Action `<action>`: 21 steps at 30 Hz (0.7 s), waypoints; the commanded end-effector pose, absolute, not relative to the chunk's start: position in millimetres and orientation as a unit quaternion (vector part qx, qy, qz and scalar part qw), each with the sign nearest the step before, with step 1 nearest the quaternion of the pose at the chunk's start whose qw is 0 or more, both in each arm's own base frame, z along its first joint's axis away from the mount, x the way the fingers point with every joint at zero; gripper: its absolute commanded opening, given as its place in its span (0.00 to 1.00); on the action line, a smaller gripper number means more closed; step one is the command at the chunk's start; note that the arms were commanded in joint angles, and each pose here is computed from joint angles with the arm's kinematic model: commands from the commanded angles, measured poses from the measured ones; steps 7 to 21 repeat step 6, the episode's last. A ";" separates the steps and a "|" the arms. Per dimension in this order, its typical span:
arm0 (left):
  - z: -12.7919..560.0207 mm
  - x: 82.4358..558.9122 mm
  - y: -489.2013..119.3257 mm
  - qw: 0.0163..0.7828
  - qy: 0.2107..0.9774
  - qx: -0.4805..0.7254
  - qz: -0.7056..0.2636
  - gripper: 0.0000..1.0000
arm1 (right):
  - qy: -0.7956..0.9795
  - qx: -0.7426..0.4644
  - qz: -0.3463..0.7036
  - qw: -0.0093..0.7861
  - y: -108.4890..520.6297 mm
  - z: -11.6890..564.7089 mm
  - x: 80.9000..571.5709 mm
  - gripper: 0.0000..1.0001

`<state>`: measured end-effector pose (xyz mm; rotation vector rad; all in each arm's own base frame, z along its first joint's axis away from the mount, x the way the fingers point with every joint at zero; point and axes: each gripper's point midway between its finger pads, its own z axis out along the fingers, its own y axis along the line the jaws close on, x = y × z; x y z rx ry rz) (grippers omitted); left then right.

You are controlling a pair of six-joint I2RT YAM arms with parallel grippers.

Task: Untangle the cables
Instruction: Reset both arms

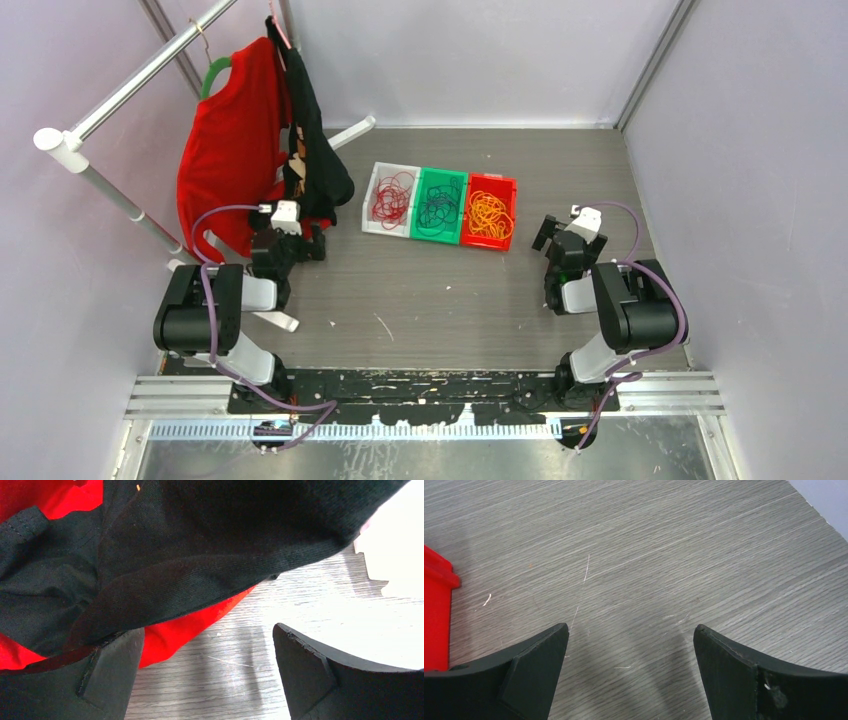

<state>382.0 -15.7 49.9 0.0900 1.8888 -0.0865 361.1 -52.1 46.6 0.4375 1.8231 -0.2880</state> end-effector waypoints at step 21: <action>69.9 392.3 -11.4 0.612 0.790 0.031 -0.030 1.00 | 0.753 0.193 -0.115 0.618 -52.6 72.3 374.5 1.00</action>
